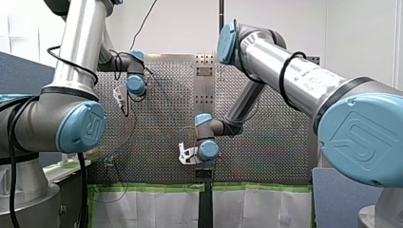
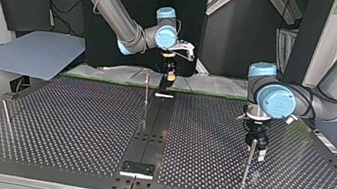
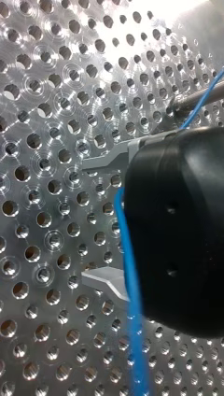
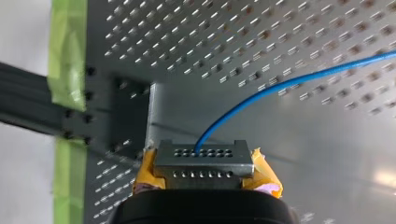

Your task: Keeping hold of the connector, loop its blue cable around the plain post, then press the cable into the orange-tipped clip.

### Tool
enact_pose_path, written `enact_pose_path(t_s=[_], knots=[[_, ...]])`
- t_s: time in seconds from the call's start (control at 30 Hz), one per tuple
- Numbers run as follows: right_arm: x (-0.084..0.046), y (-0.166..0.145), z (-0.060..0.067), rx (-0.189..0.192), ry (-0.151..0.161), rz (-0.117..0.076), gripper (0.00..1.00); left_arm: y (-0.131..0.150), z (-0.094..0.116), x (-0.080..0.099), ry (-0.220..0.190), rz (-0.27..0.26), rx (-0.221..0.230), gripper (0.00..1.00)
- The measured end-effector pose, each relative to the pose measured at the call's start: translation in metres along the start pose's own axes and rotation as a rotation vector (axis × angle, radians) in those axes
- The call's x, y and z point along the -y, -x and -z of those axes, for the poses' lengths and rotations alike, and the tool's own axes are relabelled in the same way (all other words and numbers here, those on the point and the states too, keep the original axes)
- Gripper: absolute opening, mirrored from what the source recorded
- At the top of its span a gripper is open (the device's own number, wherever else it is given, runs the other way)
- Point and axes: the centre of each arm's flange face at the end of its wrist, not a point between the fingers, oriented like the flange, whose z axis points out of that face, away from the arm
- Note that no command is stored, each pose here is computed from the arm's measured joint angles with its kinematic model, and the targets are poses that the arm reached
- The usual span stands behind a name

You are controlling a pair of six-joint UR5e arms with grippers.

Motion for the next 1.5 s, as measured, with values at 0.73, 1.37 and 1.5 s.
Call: enact_pose_path(t_s=[0.73, 1.37, 1.5], knots=[[-0.044, 0.153, -0.032, 0.022, 0.139, -0.091, 0.00, 0.000, 0.000, -0.001, 0.009, -0.003, 0.002, 1.00], [-0.089, 0.287, -0.021, 0.127, 0.215, -0.135, 0.00, 0.000, 0.000, -0.001, 0.013, -0.004, 0.001, 1.00], [-0.091, 0.314, -0.011, 0.164, 0.221, -0.130, 0.00, 0.000, 0.001, -0.001, 0.012, -0.004, 0.000, 1.00]])
